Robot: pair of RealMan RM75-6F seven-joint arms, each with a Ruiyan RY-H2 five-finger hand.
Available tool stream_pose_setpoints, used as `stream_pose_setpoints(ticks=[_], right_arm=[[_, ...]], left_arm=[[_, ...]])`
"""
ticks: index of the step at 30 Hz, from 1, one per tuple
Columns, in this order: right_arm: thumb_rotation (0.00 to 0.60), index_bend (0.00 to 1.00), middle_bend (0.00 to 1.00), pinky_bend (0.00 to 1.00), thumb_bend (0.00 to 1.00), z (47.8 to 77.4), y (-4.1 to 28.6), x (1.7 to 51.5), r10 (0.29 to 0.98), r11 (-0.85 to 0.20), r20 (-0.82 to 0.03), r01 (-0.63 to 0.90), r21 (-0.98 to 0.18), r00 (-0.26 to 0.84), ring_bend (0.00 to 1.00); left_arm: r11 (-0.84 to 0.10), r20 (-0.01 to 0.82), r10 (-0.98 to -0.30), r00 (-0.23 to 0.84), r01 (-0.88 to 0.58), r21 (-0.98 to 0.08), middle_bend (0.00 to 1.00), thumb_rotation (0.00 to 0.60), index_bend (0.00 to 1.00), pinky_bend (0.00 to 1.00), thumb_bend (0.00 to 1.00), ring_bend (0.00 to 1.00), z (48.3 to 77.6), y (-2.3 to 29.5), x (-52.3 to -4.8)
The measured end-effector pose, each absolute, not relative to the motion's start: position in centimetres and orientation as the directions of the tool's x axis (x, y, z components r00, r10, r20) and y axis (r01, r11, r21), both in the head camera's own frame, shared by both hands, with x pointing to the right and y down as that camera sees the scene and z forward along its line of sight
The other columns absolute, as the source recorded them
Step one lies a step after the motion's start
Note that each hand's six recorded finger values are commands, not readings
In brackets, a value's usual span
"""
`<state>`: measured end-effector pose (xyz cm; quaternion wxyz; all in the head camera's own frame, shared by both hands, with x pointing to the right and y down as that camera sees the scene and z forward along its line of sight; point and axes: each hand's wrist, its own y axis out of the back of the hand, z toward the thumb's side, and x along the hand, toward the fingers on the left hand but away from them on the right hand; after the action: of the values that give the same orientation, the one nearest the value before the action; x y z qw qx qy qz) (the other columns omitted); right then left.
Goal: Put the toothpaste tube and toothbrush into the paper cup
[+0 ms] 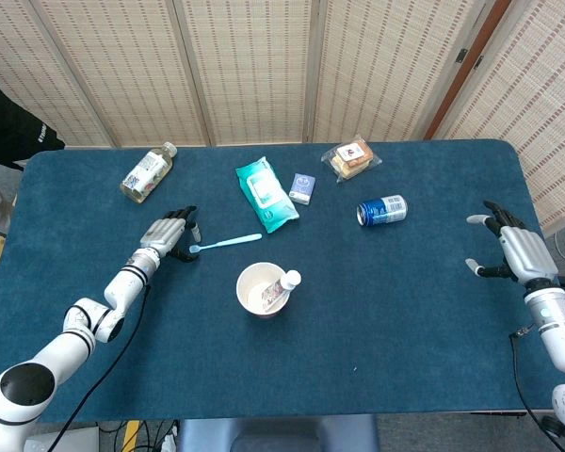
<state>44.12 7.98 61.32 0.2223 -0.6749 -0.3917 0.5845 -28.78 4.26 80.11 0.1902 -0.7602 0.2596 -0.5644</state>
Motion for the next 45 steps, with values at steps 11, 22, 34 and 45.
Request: stream_pose_setpoints(ticks=[11,22,34,45], right_arm=[[0.6,0.25,0.03,0.11,0.18,61.51,7.97,44.07,0.787,-0.597,-0.617,0.271,-0.755,0.012,0.0],[0.6,0.25,0.03,0.12,0.18,61.68,8.02,44.14,0.784,-0.6,-0.621,0.274,-0.752,0.012,0.0],[0.6,0.25,0.03,0.11,0.18,61.73,8.1,44.26,0.784,-0.599,-0.621,0.279,-0.751,0.01,0.0],[0.6,0.25,0.03,0.12,0.18,61.88,8.19,44.27,0.782,-0.6,-0.623,0.28,-0.749,0.009,0.0]], left_arm=[[-0.793,0.76,-0.61,0.224,-0.181,-0.582,0.0,0.6,0.5,0.0,0.25,0.0,80.21,4.3,-28.83],[-0.794,0.762,-0.608,0.222,-0.177,-0.582,0.0,0.6,0.52,0.0,0.25,0.0,80.29,4.28,-28.79],[-0.791,0.762,-0.612,0.211,-0.18,-0.585,0.0,0.6,0.55,0.0,0.26,0.0,80.38,4.15,-29.01],[-0.791,0.766,-0.612,0.198,-0.184,-0.584,0.0,0.6,0.58,0.0,0.26,0.0,80.51,4.24,-29.38]])
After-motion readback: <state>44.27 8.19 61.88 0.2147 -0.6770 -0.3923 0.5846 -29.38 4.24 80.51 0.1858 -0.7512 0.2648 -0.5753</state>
